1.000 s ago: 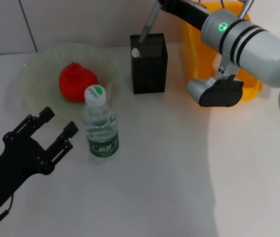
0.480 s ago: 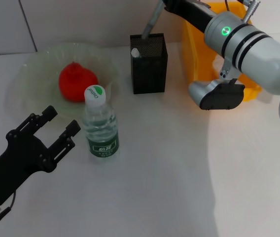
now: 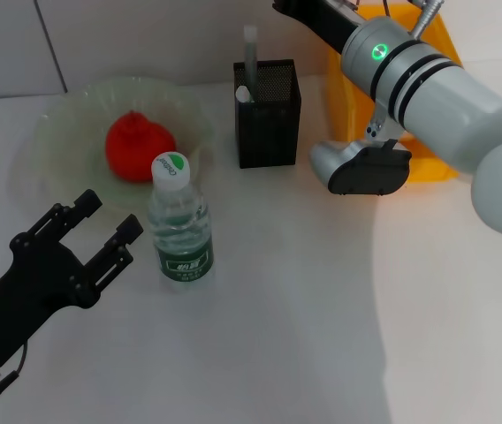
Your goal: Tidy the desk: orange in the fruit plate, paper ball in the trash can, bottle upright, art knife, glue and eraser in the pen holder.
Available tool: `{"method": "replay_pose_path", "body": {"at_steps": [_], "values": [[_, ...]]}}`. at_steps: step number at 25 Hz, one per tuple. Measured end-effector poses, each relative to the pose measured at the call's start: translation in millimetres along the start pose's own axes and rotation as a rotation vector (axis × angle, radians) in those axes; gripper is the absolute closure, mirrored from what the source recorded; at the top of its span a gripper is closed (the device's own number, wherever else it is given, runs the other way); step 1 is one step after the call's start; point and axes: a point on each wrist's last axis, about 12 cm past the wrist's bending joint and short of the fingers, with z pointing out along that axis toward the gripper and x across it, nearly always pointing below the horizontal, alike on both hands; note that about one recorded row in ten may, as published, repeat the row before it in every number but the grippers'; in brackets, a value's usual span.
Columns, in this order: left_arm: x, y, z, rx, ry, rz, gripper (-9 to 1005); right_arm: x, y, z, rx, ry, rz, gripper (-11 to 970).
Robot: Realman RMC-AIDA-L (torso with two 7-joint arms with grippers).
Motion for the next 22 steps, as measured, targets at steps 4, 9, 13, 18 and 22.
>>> {"method": "replay_pose_path", "body": {"at_steps": [4,9,13,18,22], "values": [[1,1.8,-2,-0.010,0.002,-0.003,330,1,-1.0,1,-0.001,0.006,-0.001,736],[0,1.8,-1,-0.008,0.002,-0.002,330,21,-22.3,3,0.052,0.053,0.114,710],[0,2.4,-2,-0.009,-0.001,-0.001,329,43,-47.4,-1,0.106,0.064,0.366,713],[-3,2.1,-5,-0.002,-0.018,0.003,329,67,-57.3,-15,0.157,0.055,0.761,720],[-8,1.6,-8,0.011,-0.053,0.013,329,97,-58.4,-29,0.245,0.058,1.139,731]]}}
